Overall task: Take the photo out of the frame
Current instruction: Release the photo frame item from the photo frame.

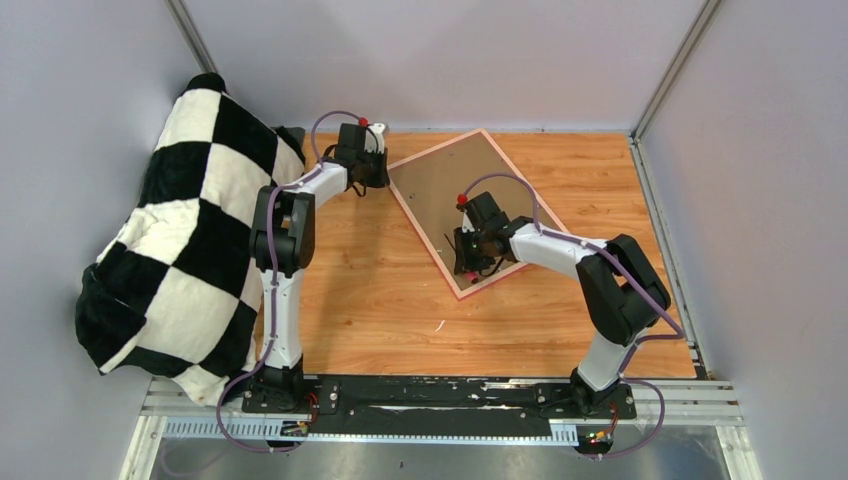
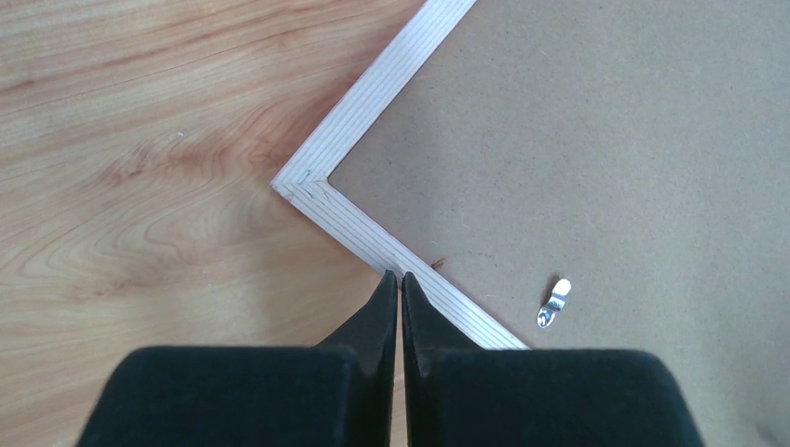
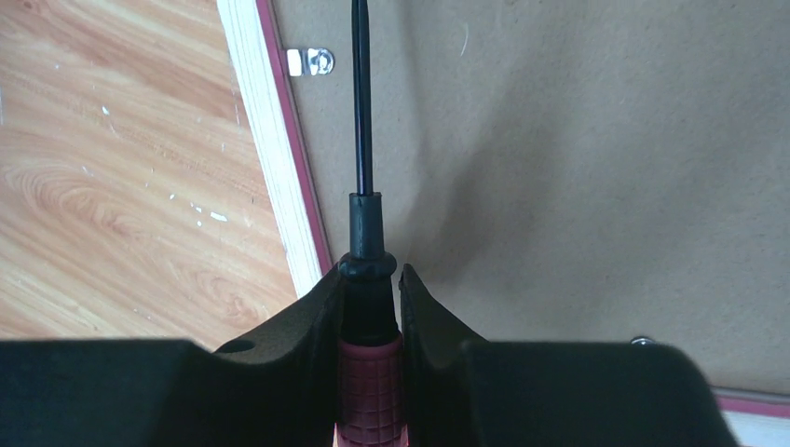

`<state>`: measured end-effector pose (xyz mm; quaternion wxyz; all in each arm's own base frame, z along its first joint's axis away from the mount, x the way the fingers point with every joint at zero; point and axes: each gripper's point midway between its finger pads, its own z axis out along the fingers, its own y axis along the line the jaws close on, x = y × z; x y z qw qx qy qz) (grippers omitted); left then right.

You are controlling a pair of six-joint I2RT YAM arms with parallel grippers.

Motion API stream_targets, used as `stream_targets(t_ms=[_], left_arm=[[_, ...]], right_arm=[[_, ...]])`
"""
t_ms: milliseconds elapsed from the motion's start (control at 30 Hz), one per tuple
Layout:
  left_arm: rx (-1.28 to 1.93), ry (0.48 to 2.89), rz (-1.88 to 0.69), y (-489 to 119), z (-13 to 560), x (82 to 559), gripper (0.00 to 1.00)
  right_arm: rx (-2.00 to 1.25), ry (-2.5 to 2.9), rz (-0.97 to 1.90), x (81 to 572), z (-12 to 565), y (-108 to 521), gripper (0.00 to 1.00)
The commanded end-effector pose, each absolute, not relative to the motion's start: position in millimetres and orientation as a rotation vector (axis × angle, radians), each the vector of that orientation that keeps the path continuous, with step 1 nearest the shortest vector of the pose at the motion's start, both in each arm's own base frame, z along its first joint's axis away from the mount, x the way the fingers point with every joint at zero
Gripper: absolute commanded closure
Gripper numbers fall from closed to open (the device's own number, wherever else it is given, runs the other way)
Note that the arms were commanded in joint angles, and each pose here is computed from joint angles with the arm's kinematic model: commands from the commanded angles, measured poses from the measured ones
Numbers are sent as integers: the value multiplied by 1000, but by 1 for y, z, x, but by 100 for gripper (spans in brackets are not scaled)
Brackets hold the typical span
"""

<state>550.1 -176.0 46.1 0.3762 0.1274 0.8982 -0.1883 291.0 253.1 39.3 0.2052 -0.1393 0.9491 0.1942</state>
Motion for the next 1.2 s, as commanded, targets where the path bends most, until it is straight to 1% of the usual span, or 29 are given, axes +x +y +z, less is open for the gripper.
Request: stream_targets(t_ms=[0, 200, 400, 433, 533, 667, 800, 933, 967, 1067, 1167], left_arm=[[335, 2509, -517, -176, -2, 504, 100], [333, 2509, -514, -176, -2, 505, 100], [328, 2514, -509, -175, -2, 505, 100], [325, 2514, -506, -175, -2, 506, 99], [313, 2521, -497, -174, -3, 508, 89], [288, 2512, -547, -172, 5, 514, 70], [332, 2444, -530, -169, 43, 529, 57], [367, 2344, -379, -154, 80, 551, 40], [379, 2330, -327, -149, 85, 558, 37], [432, 2306, -245, -143, 92, 580, 34], [462, 2309, -268, -150, 83, 597, 33]], right_arm=[[-344, 2631, 449, 306, 30, 246, 100], [-489, 2590, 469, 298, 42, 244, 100], [-644, 2616, 535, 274, 46, 244, 100], [-666, 2625, 537, 270, 45, 245, 100], [-689, 2630, 543, 266, 45, 243, 100], [-698, 2627, 534, 267, 44, 243, 100], [-716, 2638, 521, 264, 38, 240, 100], [-732, 2649, 518, 264, 33, 239, 100], [-736, 2653, 521, 263, 31, 240, 100], [-750, 2659, 522, 263, 27, 241, 100], [-761, 2656, 520, 264, 27, 241, 100]])
